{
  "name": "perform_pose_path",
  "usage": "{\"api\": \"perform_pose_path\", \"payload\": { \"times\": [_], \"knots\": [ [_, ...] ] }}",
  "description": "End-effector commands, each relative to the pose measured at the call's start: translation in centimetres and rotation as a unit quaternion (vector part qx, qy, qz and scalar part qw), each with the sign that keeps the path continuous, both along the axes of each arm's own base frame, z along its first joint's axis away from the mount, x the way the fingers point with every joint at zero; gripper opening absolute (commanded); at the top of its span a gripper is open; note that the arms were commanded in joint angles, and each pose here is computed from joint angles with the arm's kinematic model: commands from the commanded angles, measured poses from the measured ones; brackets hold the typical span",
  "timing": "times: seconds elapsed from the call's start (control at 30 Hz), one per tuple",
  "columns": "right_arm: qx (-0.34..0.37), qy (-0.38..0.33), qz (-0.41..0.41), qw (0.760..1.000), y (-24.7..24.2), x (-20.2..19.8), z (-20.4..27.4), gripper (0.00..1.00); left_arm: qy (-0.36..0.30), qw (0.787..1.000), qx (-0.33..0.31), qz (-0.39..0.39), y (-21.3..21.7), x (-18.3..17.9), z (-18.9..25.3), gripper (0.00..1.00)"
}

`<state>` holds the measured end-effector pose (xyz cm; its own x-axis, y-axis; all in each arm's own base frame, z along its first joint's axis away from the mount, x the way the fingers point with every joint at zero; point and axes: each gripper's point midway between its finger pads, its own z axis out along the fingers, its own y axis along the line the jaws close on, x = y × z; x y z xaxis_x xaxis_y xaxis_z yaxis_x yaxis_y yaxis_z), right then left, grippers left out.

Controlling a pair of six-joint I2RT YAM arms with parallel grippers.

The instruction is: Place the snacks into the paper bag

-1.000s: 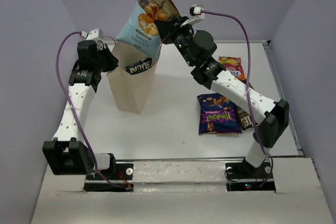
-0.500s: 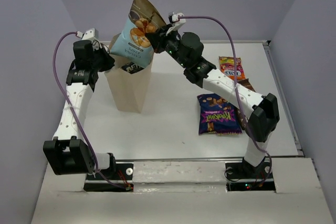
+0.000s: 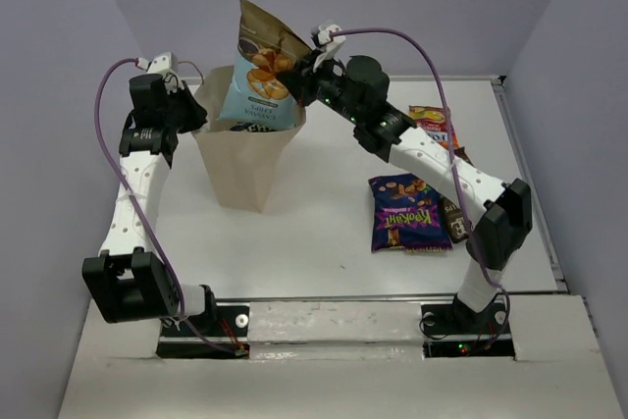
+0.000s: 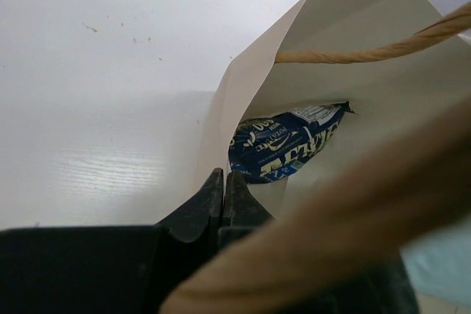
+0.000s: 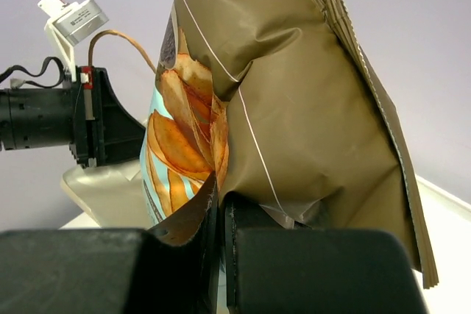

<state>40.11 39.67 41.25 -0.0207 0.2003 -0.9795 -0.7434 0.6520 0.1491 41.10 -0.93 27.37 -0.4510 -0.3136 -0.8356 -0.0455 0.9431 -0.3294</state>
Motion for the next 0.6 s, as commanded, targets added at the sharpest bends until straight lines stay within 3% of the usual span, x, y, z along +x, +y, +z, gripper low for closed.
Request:
{"api": "perform_pose_path", "payload": {
  "times": [0.0,0.03,0.1,0.13,0.17,0.27,0.4,0.57],
  "knots": [
    [-0.047,-0.025,0.034,0.998,2.8,-0.4,0.0,0.01,-0.041,0.999,0.027,-0.014,0.3,-0.3,3.0,0.0],
    [-0.067,-0.036,0.037,0.996,3.5,-0.3,-0.5,0.01,-0.041,0.999,0.025,-0.02,0.0,-0.4,2.9,0.0],
    [-0.088,-0.033,0.045,0.995,4.9,0.2,-1.3,0.2,-0.037,0.999,0.02,-0.023,-0.3,-0.5,2.6,0.0],
    [-0.089,-0.032,0.048,0.994,5.2,0.4,-1.3,0.34,-0.034,0.999,0.017,-0.025,-0.4,-0.6,2.4,0.0],
    [-0.112,-0.009,0.054,0.992,5.5,0.6,-3.1,0.63,-0.033,0.999,0.015,-0.023,-0.4,-0.6,2.3,0.0],
    [-0.115,-0.025,0.048,0.992,5.2,0.6,-0.8,1.0,-0.032,0.999,0.011,-0.023,-0.5,-0.7,2.1,0.0],
    [-0.103,-0.046,-0.015,0.994,2.2,0.7,4.0,1.0,-0.035,0.999,0.01,-0.026,-0.6,-0.6,2.3,0.0],
    [-0.021,-0.054,-0.116,0.992,-4.4,0.7,11.5,1.0,-0.039,0.999,0.014,-0.03,-0.6,-0.4,2.6,0.0]
  ]
}}
